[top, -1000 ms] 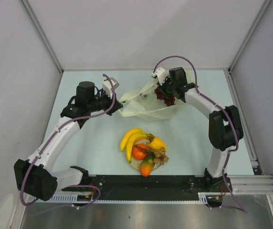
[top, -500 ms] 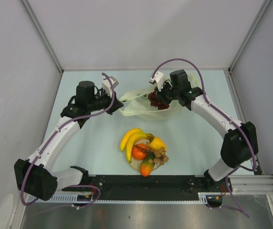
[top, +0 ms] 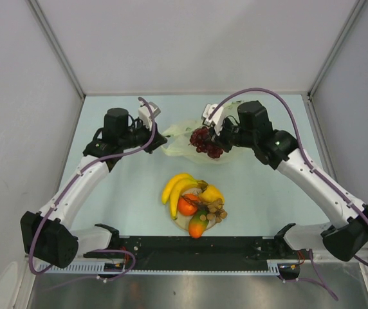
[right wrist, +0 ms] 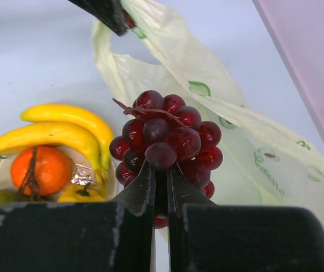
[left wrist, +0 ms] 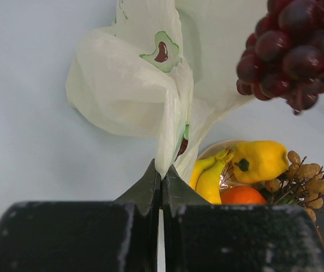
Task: Take the fake fruits out of the plastic bag
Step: Take out the fake fruit from the plastic bag, then adjust the plastic bag at the center of the board, then place the fake fruit on the plate, then reset both arms
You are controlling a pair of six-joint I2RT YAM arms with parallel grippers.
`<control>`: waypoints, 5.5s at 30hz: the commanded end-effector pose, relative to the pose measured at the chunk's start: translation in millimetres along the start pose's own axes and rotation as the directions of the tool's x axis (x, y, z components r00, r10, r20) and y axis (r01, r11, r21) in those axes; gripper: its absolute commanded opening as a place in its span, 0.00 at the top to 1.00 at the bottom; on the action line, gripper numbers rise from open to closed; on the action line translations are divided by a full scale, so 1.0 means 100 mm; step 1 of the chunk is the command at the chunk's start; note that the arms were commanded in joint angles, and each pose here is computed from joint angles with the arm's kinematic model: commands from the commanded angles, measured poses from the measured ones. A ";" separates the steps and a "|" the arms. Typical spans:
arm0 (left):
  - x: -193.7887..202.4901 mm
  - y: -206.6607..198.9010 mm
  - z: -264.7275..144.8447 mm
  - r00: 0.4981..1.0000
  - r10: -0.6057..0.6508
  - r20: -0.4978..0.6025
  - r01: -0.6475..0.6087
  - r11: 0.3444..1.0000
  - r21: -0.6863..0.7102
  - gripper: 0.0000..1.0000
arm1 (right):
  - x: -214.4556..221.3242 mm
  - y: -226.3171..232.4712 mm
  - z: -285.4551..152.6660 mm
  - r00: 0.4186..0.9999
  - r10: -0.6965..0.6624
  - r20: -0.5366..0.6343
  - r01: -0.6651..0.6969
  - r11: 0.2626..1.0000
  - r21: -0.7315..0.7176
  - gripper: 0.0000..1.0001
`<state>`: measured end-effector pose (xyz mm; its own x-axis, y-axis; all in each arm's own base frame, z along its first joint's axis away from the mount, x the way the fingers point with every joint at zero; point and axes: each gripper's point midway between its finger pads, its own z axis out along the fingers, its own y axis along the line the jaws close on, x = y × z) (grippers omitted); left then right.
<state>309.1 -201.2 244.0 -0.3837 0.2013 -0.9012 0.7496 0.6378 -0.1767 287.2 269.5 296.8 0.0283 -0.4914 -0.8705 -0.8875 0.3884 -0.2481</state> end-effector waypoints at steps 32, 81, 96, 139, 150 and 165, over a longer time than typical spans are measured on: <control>-1.58 1.33 -0.60 0.982 0.125 0.140 -0.028 0.835 -0.550 1.00 | -1.15 0.24 -0.52 0.949 0.071 0.309 -0.051 0.996 -0.073 1.00; 0.13 0.59 -0.43 0.983 -0.177 0.037 0.180 0.933 -0.310 1.00 | 0.25 1.49 0.31 0.981 -0.186 -0.059 0.142 0.890 -0.433 1.00; 0.15 0.50 -0.48 0.983 -0.173 0.059 0.183 0.939 -0.291 1.00 | 0.42 1.73 0.47 0.977 -0.187 -0.104 0.112 0.862 -0.494 1.00; 0.21 0.40 -0.50 0.981 -0.179 0.073 0.192 0.947 -0.259 1.00 | 0.69 1.89 0.79 0.961 -0.206 -0.183 0.094 0.868 -0.487 0.51; 0.19 0.39 -0.49 0.979 -0.184 0.087 0.200 0.948 -0.247 1.00 | 0.63 1.84 0.77 0.964 -0.196 -0.182 0.094 0.886 -0.454 0.46; -0.21 0.36 -0.61 0.996 -0.085 0.041 0.093 0.968 -0.235 0.16 | -0.08 0.14 0.16 0.998 0.064 -0.023 -0.060 0.986 0.154 0.00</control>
<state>308.7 -134.3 237.7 -0.5084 0.0768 -0.8577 0.5068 0.8319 -0.2259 229.2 332.4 252.7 0.0355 -0.5681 -0.8222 -0.9241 0.2945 -0.2434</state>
